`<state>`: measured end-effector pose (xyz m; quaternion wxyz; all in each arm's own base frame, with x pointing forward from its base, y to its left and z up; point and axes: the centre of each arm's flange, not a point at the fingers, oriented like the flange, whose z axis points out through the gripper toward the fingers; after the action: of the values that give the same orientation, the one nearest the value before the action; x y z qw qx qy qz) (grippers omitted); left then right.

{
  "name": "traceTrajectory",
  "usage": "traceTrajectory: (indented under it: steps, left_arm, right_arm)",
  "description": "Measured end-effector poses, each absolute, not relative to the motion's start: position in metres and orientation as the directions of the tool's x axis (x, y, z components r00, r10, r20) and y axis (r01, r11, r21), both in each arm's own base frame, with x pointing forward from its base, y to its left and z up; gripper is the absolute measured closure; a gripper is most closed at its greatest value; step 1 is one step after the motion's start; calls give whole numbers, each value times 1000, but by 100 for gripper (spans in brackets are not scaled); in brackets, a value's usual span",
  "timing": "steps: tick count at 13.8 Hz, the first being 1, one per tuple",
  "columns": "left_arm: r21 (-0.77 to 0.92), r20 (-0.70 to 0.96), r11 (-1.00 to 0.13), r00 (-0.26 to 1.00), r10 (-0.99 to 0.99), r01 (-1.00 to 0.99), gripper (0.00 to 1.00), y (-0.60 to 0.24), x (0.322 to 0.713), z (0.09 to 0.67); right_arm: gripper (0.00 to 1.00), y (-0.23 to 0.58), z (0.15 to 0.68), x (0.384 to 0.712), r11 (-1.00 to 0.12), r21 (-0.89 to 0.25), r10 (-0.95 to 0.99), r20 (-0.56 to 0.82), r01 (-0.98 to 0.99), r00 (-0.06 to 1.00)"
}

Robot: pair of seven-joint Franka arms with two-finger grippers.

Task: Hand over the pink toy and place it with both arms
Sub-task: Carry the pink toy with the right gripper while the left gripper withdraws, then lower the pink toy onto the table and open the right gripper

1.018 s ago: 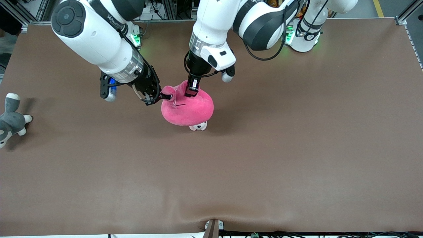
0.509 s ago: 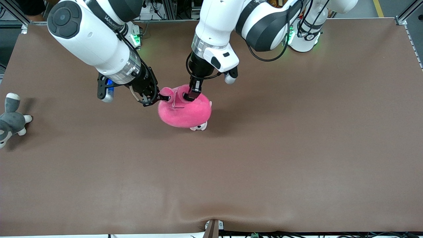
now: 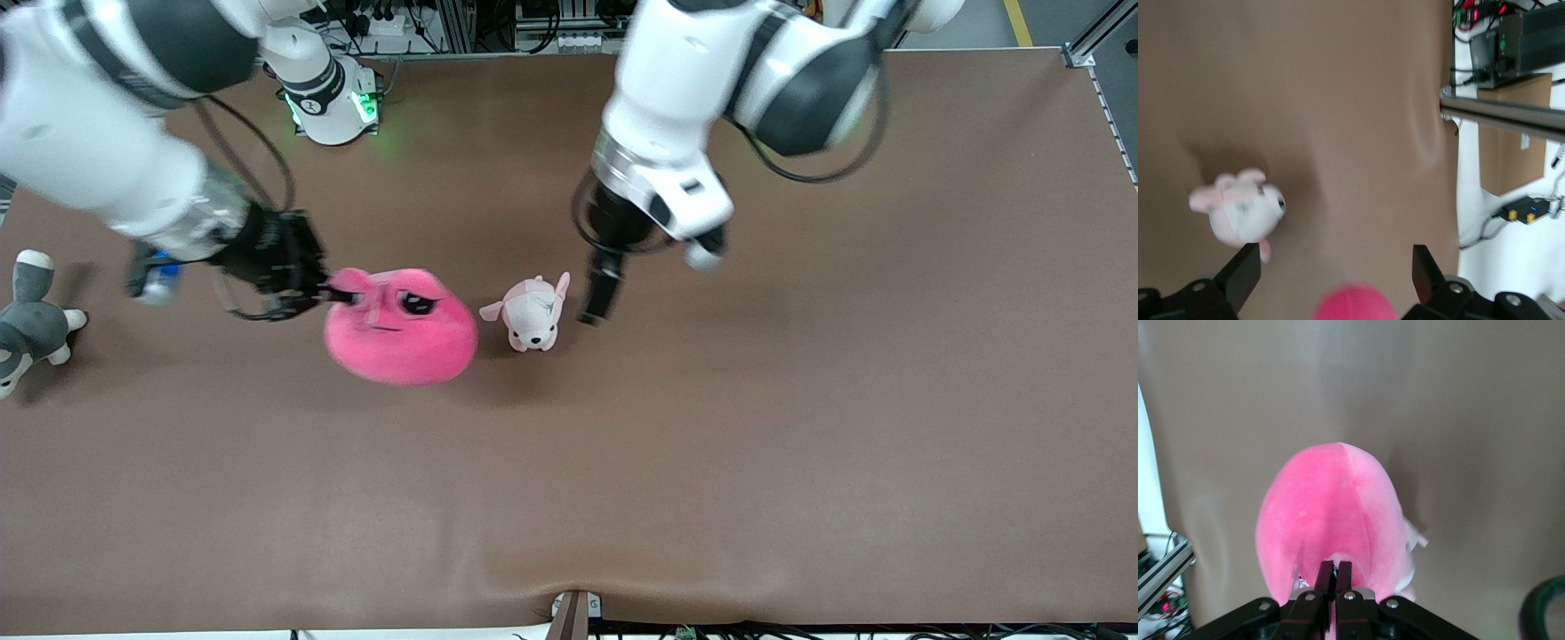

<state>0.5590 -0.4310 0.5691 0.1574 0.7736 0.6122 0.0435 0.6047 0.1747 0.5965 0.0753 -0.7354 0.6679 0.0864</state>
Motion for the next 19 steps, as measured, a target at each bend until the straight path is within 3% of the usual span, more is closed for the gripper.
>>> traceTrajectory:
  steps: [4, 9, 13, 19]
  left_arm:
    - [218, -8, -380, 391, 920, 899, 0, -325, 608, 571]
    - [187, 72, -597, 595, 800, 780, 0, -184, 641, 605]
    - [99, 78, -773, 769, 634, 627, 0, -120, 633, 619]
    - [-12, 3, -974, 974, 228, 228, 0, -46, 585, 633]
  right_arm:
    - [95, 39, 568, 630, -126, 23, -956, -272, -992, 115]
    - [95, -105, 436, 652, -223, 72, -891, -420, -972, 173]
    - [95, -140, 363, 662, -157, 100, -872, -480, -983, 91]
    - [95, -177, 337, 647, -90, 140, -860, -511, -986, 6]
